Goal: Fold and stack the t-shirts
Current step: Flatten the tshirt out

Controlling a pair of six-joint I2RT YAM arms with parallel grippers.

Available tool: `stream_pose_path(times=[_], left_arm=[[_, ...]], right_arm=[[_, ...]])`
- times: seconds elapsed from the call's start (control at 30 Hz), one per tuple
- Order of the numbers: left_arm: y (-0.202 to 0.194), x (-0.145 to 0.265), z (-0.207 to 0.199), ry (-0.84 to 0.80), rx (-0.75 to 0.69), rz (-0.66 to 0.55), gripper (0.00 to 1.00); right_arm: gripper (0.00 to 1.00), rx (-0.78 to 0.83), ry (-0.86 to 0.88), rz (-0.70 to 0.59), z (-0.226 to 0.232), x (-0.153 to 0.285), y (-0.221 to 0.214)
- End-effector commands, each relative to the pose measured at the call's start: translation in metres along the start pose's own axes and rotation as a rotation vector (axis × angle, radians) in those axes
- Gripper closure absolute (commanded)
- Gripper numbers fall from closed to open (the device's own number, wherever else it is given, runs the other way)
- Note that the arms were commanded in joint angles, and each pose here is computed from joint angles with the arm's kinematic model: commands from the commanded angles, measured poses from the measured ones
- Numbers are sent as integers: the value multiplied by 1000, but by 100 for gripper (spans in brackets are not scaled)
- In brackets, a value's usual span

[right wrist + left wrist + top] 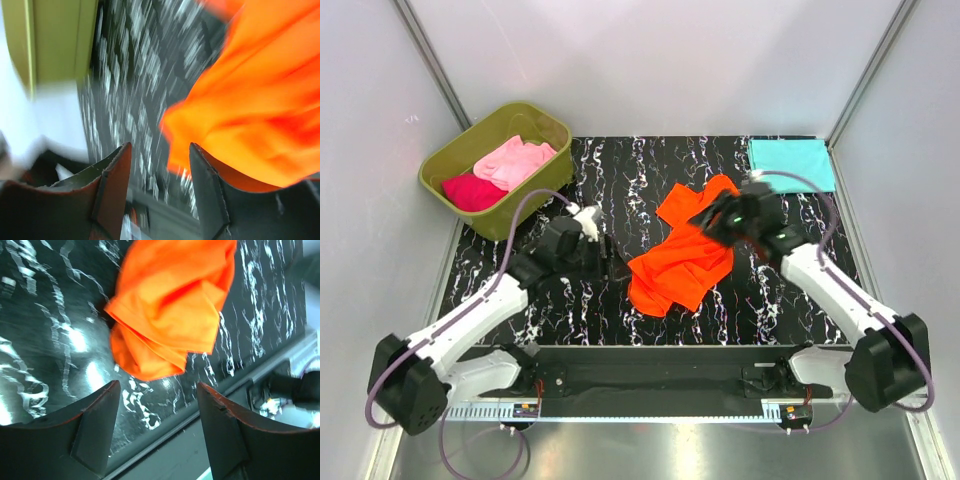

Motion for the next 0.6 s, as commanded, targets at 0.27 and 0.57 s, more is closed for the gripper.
stream_pose_path(times=[0.27,0.57], left_arm=[[-2,-64,-21,-15,-201,104,26],[2,-99,-4,102,-241,173,26]], right_arm=[[37,-251,-263,-225,-112,1,131],[32,-410,-298,-254,-161,-29,167]])
Point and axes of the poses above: each gripper's point midway between its finger pads, its own x axis back along the fingers, its own z axis along the line the jaws close on, y = z × x, the point moved 6 cm from there along x, back along the fingers, and after that the axes turned 8 degrees about -x, right-handed, at the moved point
